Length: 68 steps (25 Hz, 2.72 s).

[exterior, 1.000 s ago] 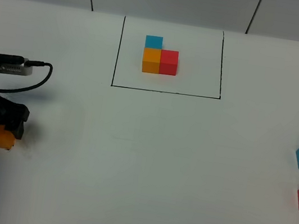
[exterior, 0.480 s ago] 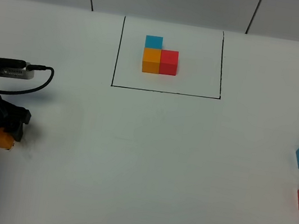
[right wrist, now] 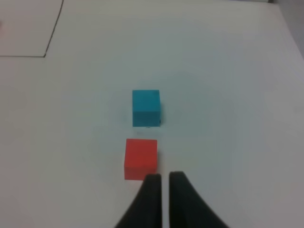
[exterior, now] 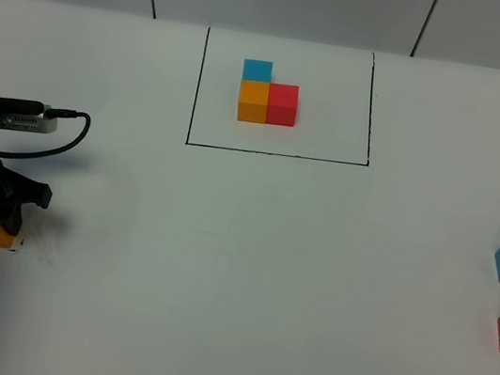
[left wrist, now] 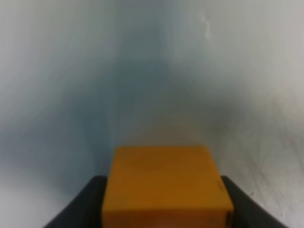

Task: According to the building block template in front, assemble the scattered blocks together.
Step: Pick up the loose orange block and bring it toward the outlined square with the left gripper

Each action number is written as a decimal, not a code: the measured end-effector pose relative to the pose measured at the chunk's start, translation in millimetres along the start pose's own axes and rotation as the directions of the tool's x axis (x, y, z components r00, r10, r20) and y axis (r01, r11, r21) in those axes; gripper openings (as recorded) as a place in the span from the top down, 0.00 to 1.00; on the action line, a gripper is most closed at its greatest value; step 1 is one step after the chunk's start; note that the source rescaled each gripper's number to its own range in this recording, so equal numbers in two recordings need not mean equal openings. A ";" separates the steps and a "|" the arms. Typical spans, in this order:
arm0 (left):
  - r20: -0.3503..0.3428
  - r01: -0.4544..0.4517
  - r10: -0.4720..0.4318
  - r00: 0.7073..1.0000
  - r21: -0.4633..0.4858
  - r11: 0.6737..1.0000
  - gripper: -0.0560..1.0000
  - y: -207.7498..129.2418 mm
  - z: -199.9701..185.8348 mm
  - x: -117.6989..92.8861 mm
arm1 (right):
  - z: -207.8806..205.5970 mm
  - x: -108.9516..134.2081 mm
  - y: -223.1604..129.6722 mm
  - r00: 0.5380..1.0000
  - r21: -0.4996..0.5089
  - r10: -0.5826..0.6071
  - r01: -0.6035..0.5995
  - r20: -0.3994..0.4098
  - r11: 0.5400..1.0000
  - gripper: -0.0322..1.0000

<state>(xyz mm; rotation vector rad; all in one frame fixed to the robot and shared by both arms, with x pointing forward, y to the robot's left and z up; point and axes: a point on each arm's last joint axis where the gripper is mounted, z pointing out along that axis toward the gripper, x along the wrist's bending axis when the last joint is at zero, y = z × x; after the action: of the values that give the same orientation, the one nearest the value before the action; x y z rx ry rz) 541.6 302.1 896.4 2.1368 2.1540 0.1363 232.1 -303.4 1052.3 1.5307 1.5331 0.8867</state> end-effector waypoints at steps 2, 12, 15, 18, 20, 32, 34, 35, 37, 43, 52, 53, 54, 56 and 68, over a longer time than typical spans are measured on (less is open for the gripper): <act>0.000 0.000 0.000 1.000 0.000 1.000 0.54 0.0 0.0 0.0 | 0.0 0.0 0.0 1.000 0.000 0.000 0.000 0.000 1.000 0.97; -0.003 -0.294 0.294 0.956 -0.027 0.955 0.54 9.5 -6.1 -18.6 | 0.0 0.0 0.0 1.000 0.000 0.000 0.000 0.000 1.000 0.97; -0.003 -0.512 0.512 0.859 -0.047 0.858 0.54 17.1 -14.0 -45.7 | 0.0 0.0 0.0 1.000 0.000 0.000 0.000 0.000 1.000 0.97; -0.004 -0.695 0.697 0.717 -0.065 0.716 0.54 21.0 -23.4 -79.5 | 0.0 0.0 0.0 1.000 0.000 0.000 0.000 0.000 1.000 0.97; -0.001 -0.789 0.791 0.612 -0.074 0.610 0.54 20.7 -31.6 -106.1 | 0.0 0.0 0.0 1.000 0.000 0.000 0.000 0.000 1.000 0.97; -0.091 -0.975 0.987 0.132 -0.190 0.113 0.54 10.7 -72.2 -219.2 | 0.0 0.0 0.0 1.000 0.000 0.000 0.000 0.000 1.000 0.97; -0.085 -0.979 0.992 0.097 -0.188 0.080 0.54 6.8 -67.6 -230.5 | 0.0 0.0 0.0 1.000 0.000 0.000 0.000 0.000 1.000 0.97; -0.079 -0.981 0.994 0.081 -0.184 0.065 0.54 4.7 -64.0 -236.1 | 0.0 0.0 0.0 1.000 0.000 0.000 0.000 0.000 1.000 0.97; -0.068 -0.983 0.996 0.054 -0.178 0.041 0.54 1.0 -56.0 -246.0 | 0.0 0.0 0.0 1.000 0.000 0.000 0.000 0.000 1.000 0.97; -0.038 -0.987 0.999 -0.005 -0.159 -0.011 0.54 -6.7 -34.4 -270.4 | 0.0 0.0 0.0 1.000 0.000 0.000 0.000 0.000 1.000 0.97; 0.014 -0.993 0.999 -0.031 -0.112 -0.029 0.54 -10.4 -5.7 -277.9 | 0.0 0.0 0.0 1.000 0.000 0.000 0.000 0.000 1.000 0.97; 0.019 -0.994 0.999 -0.032 -0.108 -0.030 0.54 -11.0 -3.0 -278.1 | 0.0 0.0 0.0 1.000 0.000 0.000 0.000 0.000 1.000 0.97; 0.024 -0.994 0.999 -0.033 -0.103 -0.030 0.54 -11.4 -0.3 -278.1 | 0.0 0.0 0.0 1.000 0.000 0.000 0.000 0.000 1.000 0.97; 0.029 -0.995 0.999 -0.034 -0.099 -0.031 0.54 -11.7 2.2 -278.1 | 0.0 0.0 0.0 1.000 0.000 0.000 0.000 0.000 1.000 0.97; 0.037 -0.995 0.999 -0.035 -0.091 -0.031 0.53 -12.4 7.5 -278.1 | 0.0 0.0 0.0 1.000 0.000 0.000 0.000 0.000 1.000 0.97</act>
<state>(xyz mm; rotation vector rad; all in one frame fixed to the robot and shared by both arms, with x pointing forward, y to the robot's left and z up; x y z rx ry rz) 532.3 23.9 890.3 3.0384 -0.0480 0.1503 232.1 -303.5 1052.3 1.5306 1.5330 0.8865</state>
